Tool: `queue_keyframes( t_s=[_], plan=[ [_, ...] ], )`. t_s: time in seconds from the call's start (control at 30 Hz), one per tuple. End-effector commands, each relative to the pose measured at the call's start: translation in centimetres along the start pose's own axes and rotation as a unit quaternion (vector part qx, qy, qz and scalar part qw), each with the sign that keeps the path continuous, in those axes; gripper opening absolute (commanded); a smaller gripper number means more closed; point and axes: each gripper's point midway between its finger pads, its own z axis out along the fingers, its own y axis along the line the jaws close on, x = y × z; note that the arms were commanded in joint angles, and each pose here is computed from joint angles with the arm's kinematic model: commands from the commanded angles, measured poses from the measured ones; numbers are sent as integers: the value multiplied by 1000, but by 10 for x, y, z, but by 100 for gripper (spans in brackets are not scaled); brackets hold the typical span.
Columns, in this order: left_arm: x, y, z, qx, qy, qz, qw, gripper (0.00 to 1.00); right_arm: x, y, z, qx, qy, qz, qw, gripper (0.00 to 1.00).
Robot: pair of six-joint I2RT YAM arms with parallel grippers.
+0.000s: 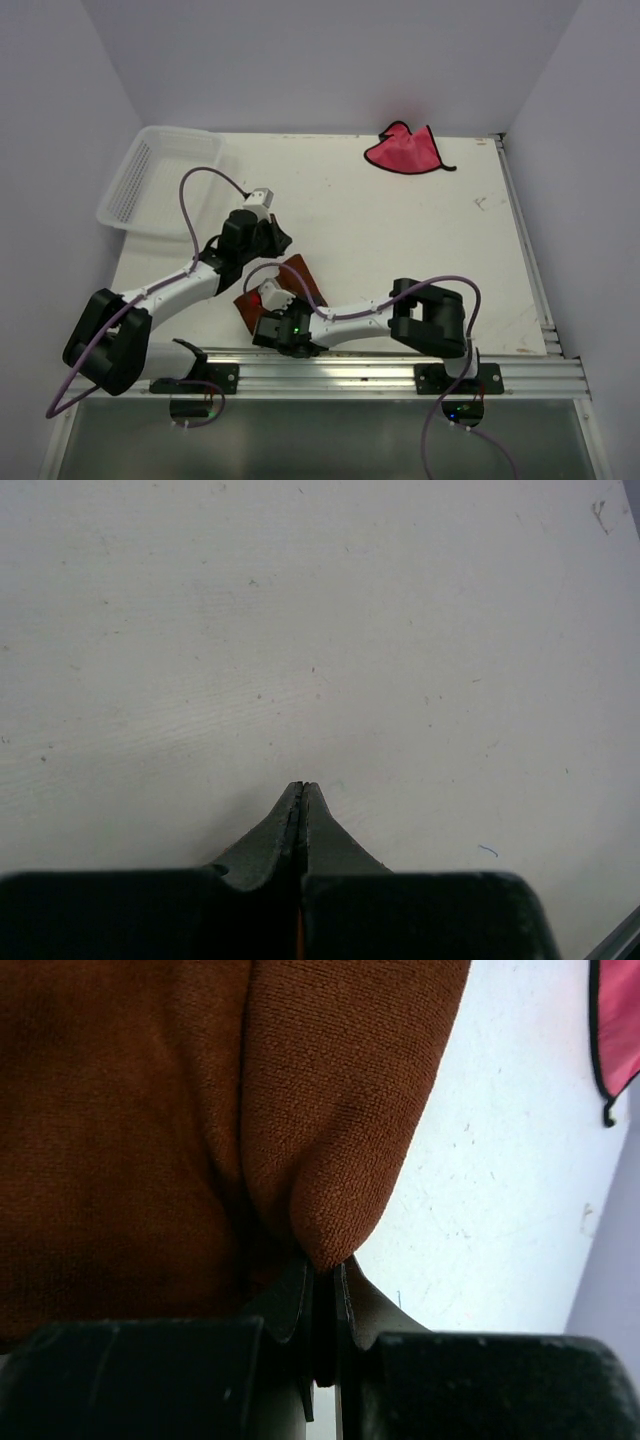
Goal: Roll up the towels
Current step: Roll the towel
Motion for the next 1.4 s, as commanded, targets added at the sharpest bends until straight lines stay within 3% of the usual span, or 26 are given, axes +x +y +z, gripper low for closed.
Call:
queue_keyframes(
  t_s=[0.0, 0.23, 0.37, 0.53, 0.73, 1.0, 1.23, 1.37],
  plan=[
    [-13, 0, -6, -3, -21, -7, 1000, 0, -10, -8, -8, 44, -12, -59, 997, 0],
    [-9, -4, -8, 14, -18, -14, 1000, 0, -19, 6, -10, 63, -7, -129, 990, 0],
    [-4, -9, -8, 34, -17, -14, 999, 0, -23, 24, -9, 34, 9, -171, 985, 0],
    [11, -12, -11, 58, -9, -22, 998, 0, -14, 46, -2, 26, 37, -271, 962, 0],
    [22, -11, -16, 65, 1, -22, 998, 0, -6, 59, 6, 24, 61, -324, 944, 2],
    [10, -15, -38, 64, -36, -22, 997, 0, -13, 71, 7, -2, 62, -314, 947, 3],
    [23, -29, -44, 102, -22, 8, 995, 0, -24, 69, 5, -29, 55, -258, 964, 4],
    [37, -12, -46, 57, -10, 3, 998, 0, -24, 58, 10, -31, 61, -227, 972, 4]
  ],
)
